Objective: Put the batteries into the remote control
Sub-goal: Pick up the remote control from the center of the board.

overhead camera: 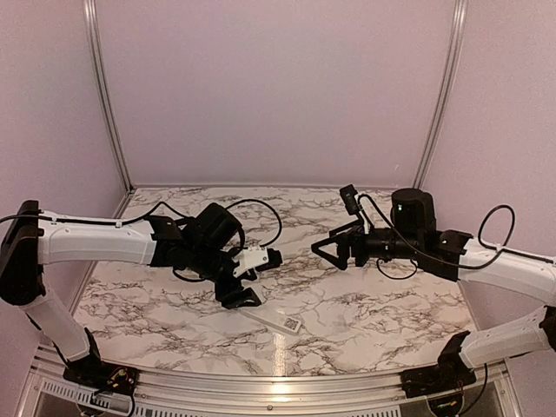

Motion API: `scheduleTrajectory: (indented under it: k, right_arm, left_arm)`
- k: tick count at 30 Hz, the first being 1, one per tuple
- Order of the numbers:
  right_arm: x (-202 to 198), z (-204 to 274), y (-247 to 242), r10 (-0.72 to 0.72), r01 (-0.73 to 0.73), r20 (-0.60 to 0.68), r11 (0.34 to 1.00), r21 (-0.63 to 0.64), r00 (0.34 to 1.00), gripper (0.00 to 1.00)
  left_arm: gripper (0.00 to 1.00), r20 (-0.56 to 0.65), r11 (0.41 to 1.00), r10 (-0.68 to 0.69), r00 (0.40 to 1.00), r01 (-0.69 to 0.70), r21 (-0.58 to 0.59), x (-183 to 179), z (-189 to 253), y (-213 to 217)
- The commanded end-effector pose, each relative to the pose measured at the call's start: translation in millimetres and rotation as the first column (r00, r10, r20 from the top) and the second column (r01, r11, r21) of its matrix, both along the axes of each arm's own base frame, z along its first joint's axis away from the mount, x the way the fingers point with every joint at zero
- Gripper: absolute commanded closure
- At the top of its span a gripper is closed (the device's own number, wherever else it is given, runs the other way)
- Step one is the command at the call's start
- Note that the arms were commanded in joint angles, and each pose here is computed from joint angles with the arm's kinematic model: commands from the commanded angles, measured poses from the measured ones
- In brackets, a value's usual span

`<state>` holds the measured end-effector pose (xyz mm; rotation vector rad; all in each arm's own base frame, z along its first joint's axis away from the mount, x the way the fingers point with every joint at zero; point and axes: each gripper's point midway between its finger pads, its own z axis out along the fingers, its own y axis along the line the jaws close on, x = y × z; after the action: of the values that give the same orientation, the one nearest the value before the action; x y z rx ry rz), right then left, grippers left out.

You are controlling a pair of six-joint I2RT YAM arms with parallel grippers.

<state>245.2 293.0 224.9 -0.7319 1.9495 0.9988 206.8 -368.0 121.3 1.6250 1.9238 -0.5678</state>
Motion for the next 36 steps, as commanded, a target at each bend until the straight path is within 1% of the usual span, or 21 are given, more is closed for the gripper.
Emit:
scheduleTrajectory:
  k: [1,6,8,16,22,27,32,36]
  right_arm:
    - [12,9,-10,-0.083,0.082,0.028,0.996,0.023,0.996,0.04]
    - [-1,11,-9,-0.030,0.029,0.028,0.998,0.054,0.999,0.06]
    - [-7,11,-8,-0.008,0.006,0.029,0.997,0.071,1.000,0.07]
    - [-18,5,-8,0.037,-0.039,0.024,0.996,0.085,0.999,0.08]
    - [-19,1,-7,0.052,-0.054,0.022,0.995,0.081,0.998,0.10]
    - [-18,-5,-5,0.060,-0.061,0.014,0.995,0.073,0.998,0.12]
    - [-17,4,-8,0.089,-0.090,0.013,0.990,0.105,0.996,0.14]
    - [-14,10,-15,0.093,-0.092,0.000,0.985,0.143,0.996,0.15]
  left_arm:
    - [0.28,-0.014,0.972,-0.160,0.987,0.160,0.171,-15,-38,7]
    - [0.30,-0.009,0.938,-0.207,0.978,0.202,0.282,-11,-68,8]
    - [0.31,-0.003,0.930,-0.217,0.976,0.207,0.304,-8,-75,7]
    - [0.31,0.051,0.919,-0.236,0.971,0.206,0.336,5,-89,2]
    - [0.34,0.065,0.913,-0.262,0.963,0.226,0.339,7,-94,-2]
    - [0.45,0.037,0.910,-0.277,0.960,0.249,0.332,-1,-96,-3]
    - [0.62,-0.002,0.906,-0.279,0.960,0.264,0.331,-12,-100,1]
    - [0.71,-0.034,0.906,-0.267,0.963,0.263,0.332,-19,-105,1]
